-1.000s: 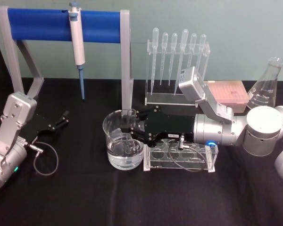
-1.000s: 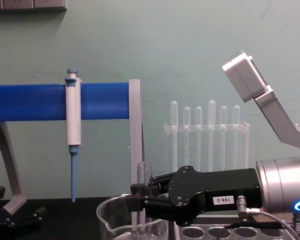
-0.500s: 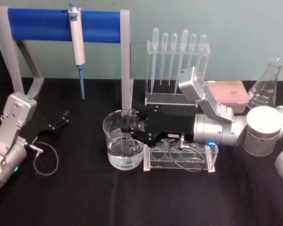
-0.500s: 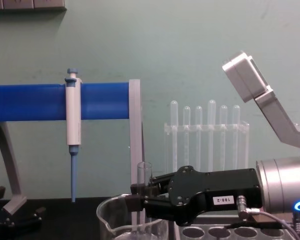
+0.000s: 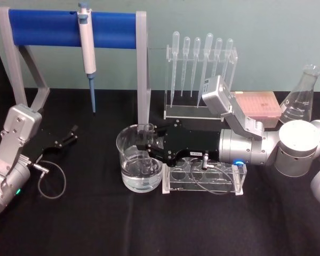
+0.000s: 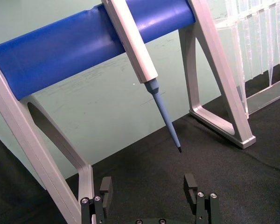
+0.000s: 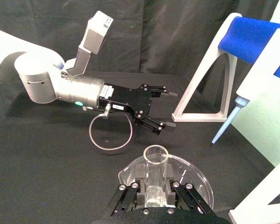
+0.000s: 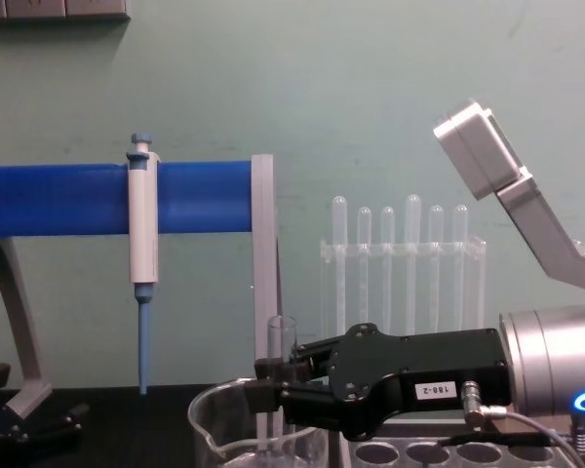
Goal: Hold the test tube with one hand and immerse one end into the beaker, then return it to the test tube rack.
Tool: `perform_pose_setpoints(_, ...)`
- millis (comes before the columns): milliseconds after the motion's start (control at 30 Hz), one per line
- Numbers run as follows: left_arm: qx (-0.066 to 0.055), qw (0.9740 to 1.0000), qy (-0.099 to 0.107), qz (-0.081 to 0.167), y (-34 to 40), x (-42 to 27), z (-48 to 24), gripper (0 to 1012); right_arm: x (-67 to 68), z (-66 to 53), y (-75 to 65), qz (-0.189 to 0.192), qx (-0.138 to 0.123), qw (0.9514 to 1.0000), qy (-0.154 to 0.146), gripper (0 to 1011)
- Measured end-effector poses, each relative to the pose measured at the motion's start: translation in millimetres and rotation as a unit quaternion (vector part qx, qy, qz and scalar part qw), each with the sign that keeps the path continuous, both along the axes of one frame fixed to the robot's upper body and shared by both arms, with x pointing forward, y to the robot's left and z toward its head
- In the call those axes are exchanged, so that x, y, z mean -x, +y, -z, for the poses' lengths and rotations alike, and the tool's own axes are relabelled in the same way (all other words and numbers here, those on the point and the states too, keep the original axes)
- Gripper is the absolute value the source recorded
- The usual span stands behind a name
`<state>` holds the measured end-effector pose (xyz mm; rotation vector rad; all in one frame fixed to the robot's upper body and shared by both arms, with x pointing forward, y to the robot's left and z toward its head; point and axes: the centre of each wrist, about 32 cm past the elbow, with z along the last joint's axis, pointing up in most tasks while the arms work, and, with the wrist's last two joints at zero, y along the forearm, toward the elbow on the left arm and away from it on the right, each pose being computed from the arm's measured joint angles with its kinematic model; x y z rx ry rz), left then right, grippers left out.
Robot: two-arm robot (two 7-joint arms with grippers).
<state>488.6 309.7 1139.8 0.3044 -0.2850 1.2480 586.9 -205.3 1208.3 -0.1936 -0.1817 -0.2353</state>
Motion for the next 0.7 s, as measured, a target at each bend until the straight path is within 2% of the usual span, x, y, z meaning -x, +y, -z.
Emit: perform_pose_setpoints(700,0.0,1.0,0.0,0.0,0.0,0.0,0.0,1000,0.0,0.0,0.0,0.0,0.0,1.0,0.0,236)
